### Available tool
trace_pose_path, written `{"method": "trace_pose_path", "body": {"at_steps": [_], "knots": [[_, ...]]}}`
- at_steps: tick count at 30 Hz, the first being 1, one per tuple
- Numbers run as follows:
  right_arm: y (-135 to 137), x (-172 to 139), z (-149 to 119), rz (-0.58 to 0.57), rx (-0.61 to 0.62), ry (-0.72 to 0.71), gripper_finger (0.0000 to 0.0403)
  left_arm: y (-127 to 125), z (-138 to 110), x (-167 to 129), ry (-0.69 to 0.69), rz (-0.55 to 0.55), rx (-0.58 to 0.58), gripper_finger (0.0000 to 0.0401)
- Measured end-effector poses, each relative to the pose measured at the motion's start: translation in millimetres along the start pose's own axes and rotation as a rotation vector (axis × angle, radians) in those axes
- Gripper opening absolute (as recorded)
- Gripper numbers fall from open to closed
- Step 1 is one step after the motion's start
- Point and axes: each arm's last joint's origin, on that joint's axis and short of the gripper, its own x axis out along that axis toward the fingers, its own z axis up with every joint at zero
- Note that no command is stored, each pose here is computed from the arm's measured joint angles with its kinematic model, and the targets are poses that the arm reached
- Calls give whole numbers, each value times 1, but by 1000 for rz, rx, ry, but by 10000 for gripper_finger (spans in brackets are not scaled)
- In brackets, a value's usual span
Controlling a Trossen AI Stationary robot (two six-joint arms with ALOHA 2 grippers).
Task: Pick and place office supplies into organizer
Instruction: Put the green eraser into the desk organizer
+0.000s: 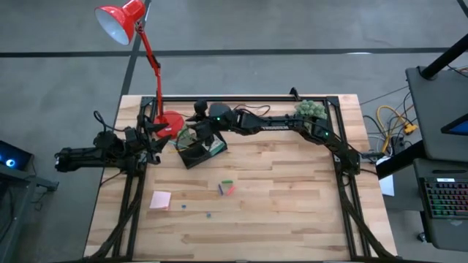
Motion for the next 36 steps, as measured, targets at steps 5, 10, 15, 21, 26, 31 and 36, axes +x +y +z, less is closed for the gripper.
{"method": "trace_pose_path", "body": {"at_steps": [5, 10, 15, 21, 26, 31, 36], "knots": [[-6, -2, 7, 21, 10, 25, 103, 0, 0, 0, 0, 0, 0, 196], [-15, -7, 20, -7, 135, 99, 104, 0, 0, 0, 0, 0, 0, 196], [-24, -20, 33, 37, 207, 122, 100, 0, 0, 0, 1, -1, 0, 196], [-17, -42, 34, 269, 383, 177, 98, 0, -2, 0, 15, -3, 5, 196], [-3, -55, 29, 383, 461, 261, 97, 0, -2, 0, 19, -3, 6, 196], [11, -66, 24, 426, 497, 311, 96, 0, -2, 0, 21, -3, 5, 196], [27, -82, 27, 463, 540, 347, 97, 0, -2, 0, 21, -3, 3, 196]]}}
